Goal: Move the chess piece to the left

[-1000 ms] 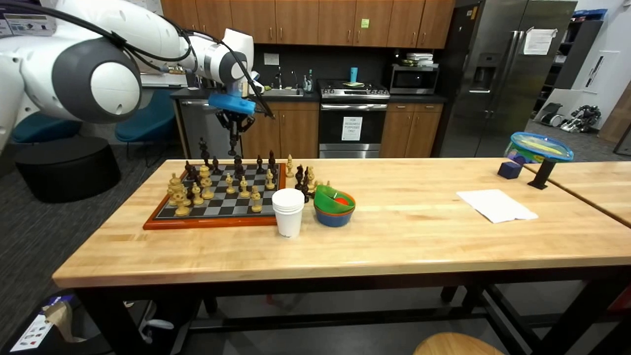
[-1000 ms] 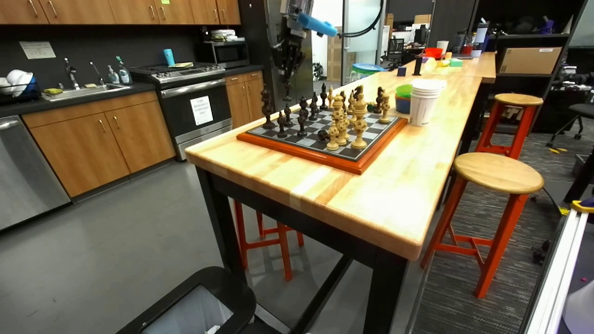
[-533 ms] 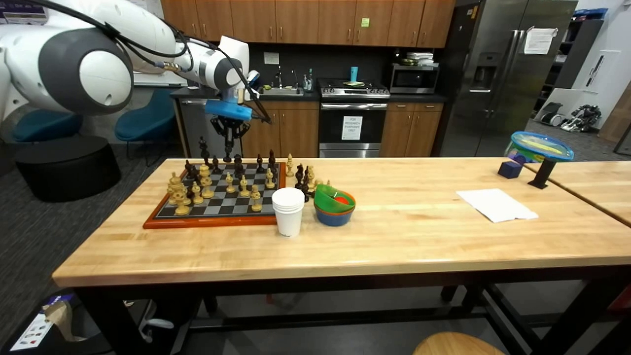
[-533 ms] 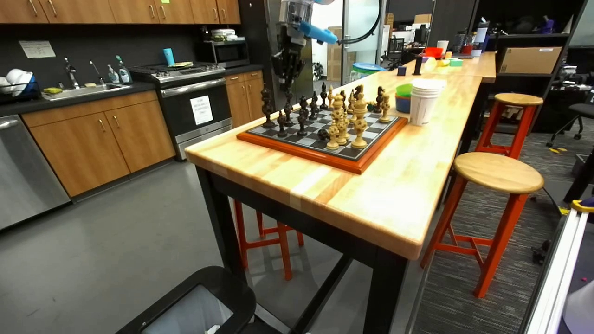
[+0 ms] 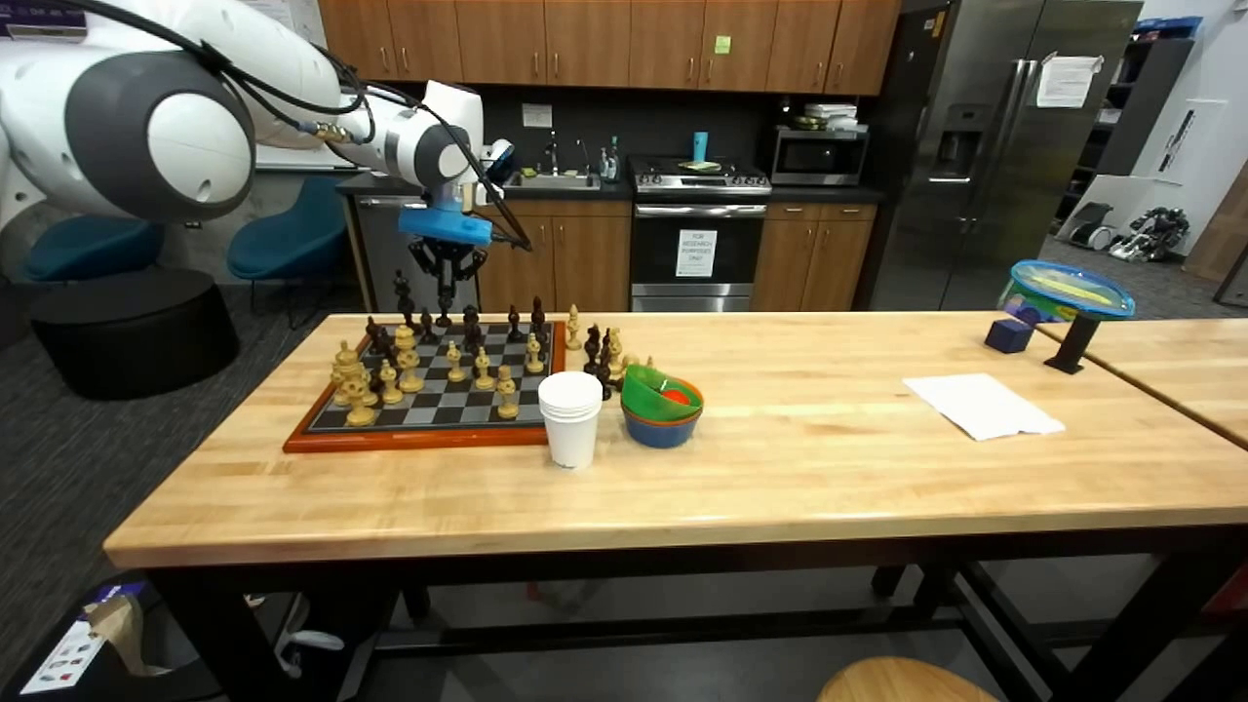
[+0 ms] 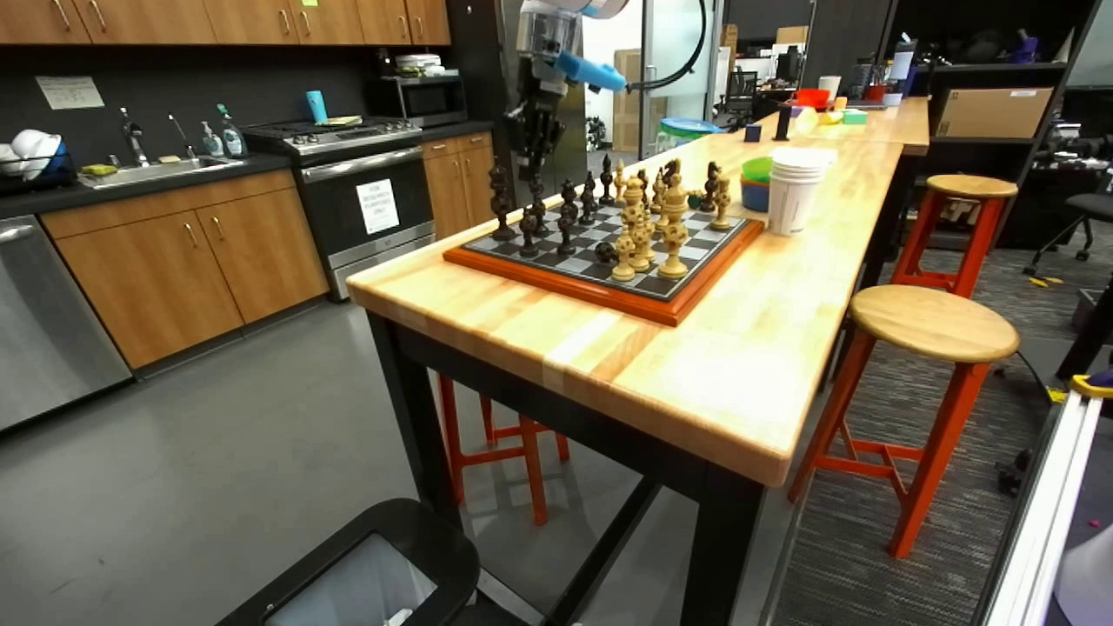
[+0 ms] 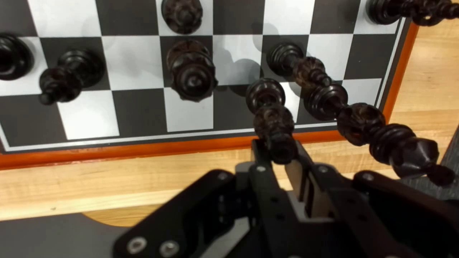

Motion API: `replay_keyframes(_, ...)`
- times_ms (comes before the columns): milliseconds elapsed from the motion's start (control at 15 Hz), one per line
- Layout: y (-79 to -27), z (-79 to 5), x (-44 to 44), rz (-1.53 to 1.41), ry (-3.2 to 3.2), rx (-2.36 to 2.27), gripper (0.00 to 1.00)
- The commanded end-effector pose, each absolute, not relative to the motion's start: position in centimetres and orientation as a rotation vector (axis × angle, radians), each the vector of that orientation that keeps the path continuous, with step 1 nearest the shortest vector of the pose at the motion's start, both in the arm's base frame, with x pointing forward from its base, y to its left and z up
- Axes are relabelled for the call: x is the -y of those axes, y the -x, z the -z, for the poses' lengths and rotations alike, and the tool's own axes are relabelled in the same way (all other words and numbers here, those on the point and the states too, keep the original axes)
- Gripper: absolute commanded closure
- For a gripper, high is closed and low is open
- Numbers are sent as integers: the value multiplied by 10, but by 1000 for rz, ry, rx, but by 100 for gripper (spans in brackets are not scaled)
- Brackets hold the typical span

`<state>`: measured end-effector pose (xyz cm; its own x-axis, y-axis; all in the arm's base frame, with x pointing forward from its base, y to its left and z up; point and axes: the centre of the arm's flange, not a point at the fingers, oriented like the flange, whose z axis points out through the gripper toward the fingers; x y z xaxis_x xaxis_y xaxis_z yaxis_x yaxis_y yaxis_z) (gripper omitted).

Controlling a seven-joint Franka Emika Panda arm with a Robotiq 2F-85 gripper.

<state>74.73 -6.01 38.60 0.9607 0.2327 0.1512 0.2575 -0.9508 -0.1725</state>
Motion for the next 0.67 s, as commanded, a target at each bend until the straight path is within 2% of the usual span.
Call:
replay_keyframes(0, -738, -390, 58, 210, 2939, 415, 95)
replay_keyframes(600, -747, -385, 62, 250, 2951, 434, 95)
